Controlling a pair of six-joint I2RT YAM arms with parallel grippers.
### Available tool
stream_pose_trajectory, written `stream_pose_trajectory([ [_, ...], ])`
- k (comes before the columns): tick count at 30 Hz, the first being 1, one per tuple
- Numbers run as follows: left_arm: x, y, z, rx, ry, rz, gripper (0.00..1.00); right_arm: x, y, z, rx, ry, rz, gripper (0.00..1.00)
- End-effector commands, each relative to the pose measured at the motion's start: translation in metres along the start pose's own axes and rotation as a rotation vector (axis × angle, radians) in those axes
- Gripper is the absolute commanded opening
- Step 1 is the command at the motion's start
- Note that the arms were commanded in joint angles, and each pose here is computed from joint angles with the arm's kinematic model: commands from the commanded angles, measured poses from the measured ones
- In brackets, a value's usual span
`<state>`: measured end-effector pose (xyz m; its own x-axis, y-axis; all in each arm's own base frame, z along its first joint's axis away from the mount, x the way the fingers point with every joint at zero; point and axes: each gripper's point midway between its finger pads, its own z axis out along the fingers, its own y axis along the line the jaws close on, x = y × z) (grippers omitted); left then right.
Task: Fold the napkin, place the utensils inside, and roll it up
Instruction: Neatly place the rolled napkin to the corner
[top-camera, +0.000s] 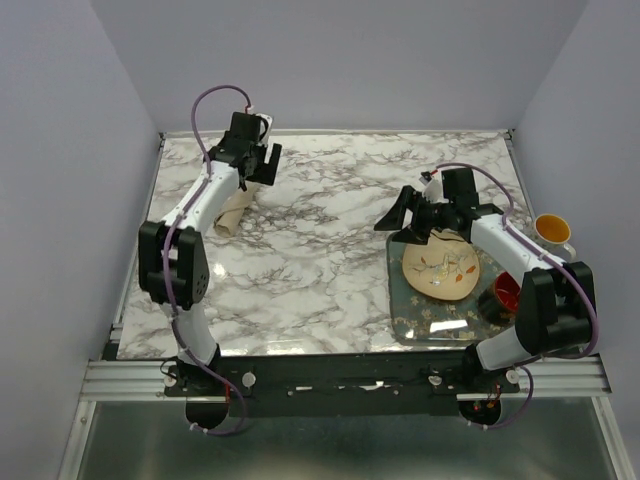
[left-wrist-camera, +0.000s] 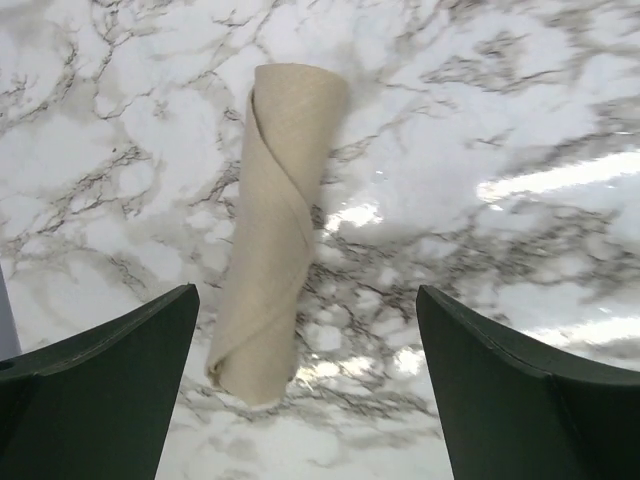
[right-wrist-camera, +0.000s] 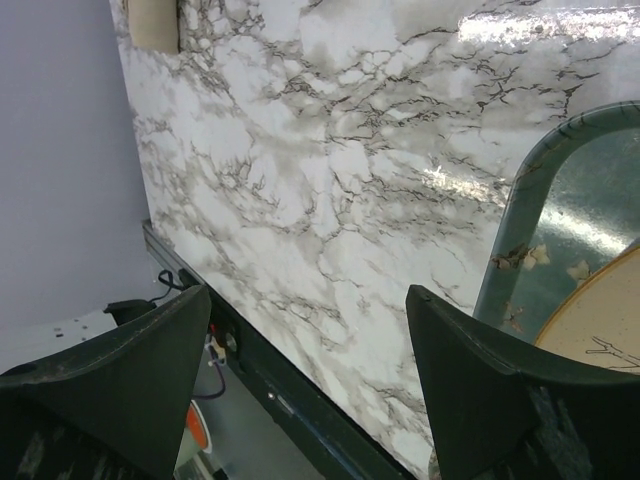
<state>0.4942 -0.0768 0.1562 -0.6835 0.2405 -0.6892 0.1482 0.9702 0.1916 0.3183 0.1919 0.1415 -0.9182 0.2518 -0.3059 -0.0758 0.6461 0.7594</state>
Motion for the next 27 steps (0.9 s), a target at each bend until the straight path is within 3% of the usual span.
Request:
stream_pose_trajectory([
  [1,-0.012,-0.039,-0.072,0.177,-0.101,-0.112,0.99,-0.014,0.008,-0.009,-0.004,-0.058,-0.091,0.87],
  [7,0.005,-0.077,-0.147,0.377,-0.221,-0.25,0.99,-0.013,0.01,-0.025,0.053,-0.102,-0.2,0.87],
  [13,0.041,-0.154,-0.209,0.65,-0.329,-0.313,0.99,0.001,0.018,-0.055,0.092,-0.205,-0.38,0.88],
  [17,0.045,-0.199,-0.253,0.801,-0.443,-0.341,0.99,0.006,0.029,-0.09,0.098,-0.373,-0.489,0.93],
  [21,0.045,-0.213,-0.272,0.844,-0.489,-0.336,0.99,0.011,0.032,-0.117,0.114,-0.507,-0.518,0.93],
  [27,0.038,-0.199,-0.283,0.833,-0.555,-0.454,0.99,0.026,0.036,-0.154,0.092,-0.704,-0.488,0.94],
])
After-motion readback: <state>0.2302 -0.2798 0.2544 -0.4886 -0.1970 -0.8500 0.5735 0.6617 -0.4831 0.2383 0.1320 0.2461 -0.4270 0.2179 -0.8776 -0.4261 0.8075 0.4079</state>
